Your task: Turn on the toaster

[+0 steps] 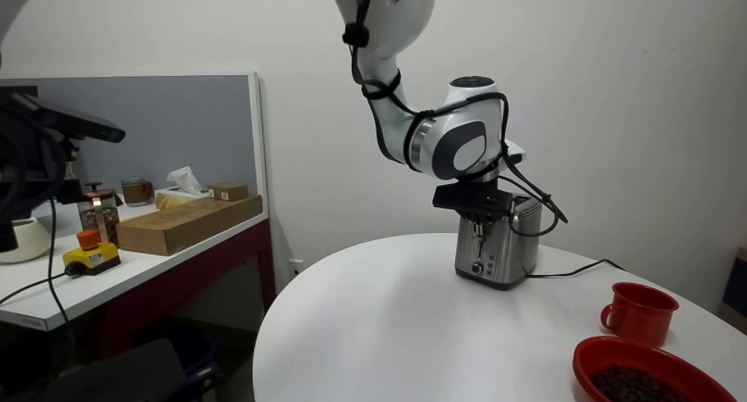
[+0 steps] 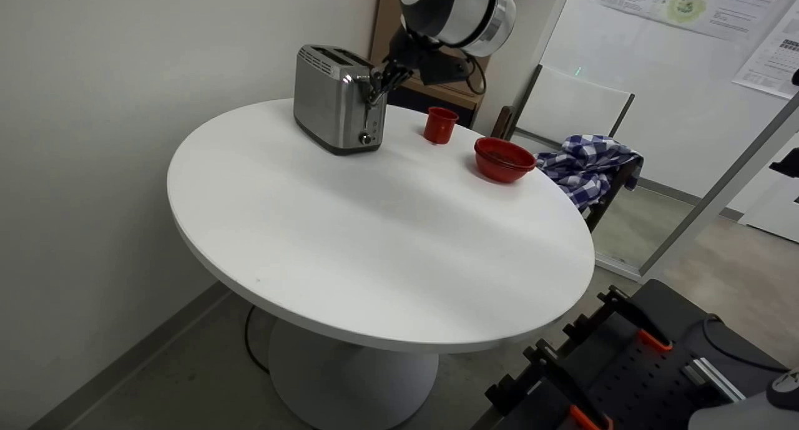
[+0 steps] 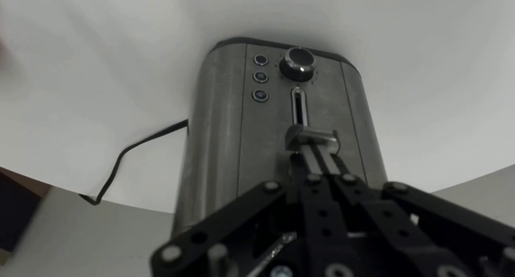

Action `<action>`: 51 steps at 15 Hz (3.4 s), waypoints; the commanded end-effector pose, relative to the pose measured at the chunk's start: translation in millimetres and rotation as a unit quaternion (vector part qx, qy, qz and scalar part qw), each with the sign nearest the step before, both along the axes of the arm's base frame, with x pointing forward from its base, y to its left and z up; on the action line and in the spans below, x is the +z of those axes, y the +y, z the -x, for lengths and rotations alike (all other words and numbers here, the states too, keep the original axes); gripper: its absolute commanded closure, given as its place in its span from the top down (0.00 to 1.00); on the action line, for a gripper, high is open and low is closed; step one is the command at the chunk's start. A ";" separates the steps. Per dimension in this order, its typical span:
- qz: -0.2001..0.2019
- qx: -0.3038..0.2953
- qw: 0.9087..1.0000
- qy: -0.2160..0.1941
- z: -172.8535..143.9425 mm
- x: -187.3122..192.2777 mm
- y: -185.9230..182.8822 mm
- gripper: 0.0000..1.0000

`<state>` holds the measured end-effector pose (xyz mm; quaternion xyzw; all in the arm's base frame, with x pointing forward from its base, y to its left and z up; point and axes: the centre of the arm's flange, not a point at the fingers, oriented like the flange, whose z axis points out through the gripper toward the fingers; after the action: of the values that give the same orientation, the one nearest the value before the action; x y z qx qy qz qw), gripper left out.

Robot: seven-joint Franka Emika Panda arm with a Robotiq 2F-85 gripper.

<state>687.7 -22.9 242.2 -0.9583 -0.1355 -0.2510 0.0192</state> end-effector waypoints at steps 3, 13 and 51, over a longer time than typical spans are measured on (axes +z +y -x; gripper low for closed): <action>0.018 0.046 0.999 -0.013 -16.6 -41.7 -5.5 0.00; 0.049 0.084 0.995 0.013 -10.3 -83.2 -2.2 0.00; 0.058 0.059 0.974 0.212 185.8 164.5 -69.1 1.00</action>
<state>501.8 -92.0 406.9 -0.9794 -0.1993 -0.0325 0.0071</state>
